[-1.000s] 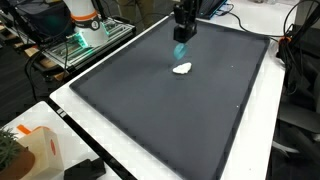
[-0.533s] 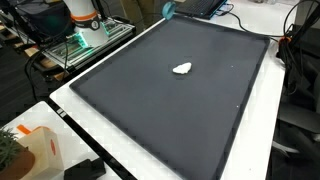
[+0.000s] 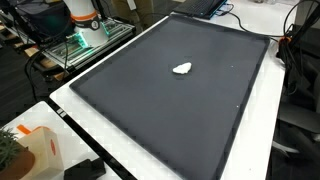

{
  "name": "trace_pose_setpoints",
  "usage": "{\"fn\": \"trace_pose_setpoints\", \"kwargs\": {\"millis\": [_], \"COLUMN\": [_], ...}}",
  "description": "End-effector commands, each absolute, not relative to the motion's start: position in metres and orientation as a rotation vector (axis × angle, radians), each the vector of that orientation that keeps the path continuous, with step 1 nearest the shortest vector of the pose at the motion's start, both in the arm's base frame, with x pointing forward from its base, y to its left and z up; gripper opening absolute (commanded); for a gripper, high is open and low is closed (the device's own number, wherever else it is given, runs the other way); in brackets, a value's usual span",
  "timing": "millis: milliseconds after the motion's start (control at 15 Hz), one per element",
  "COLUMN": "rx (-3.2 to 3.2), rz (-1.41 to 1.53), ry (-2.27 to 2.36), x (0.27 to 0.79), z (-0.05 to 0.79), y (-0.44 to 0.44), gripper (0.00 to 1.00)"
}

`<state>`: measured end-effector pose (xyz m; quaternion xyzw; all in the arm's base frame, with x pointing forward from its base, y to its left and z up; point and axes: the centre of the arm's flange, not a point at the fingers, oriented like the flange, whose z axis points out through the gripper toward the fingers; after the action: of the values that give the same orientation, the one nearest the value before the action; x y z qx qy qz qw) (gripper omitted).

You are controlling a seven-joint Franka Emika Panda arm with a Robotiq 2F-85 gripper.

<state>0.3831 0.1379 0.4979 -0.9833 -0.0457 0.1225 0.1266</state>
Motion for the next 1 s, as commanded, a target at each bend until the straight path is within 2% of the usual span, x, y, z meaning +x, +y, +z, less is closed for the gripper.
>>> {"fn": "trace_pose_setpoints", "kwargs": {"millis": [0, 67, 133, 267, 467, 800, 933], "rx": [-2.791, -2.777, -2.762, -2.722, -2.696, -2.832, -2.916], "rz": [0.587, 0.634, 0.660, 0.706, 0.731, 0.438, 0.316], "ry": [-0.093, -0.077, -0.075, -0.093, -0.108, -0.236, -0.274], "x": [0.431, 0.442, 0.452, 0.472, 0.496, 0.505, 0.486], "z": [0.488, 0.492, 0.494, 0.501, 0.518, 0.534, 0.504], "y": [0.132, 0.107, 0.095, 0.066, 0.024, -0.009, 0.057], "gripper": [0.21, 0.21, 0.71, 0.77, 0.99, 1.00, 1.00]}}
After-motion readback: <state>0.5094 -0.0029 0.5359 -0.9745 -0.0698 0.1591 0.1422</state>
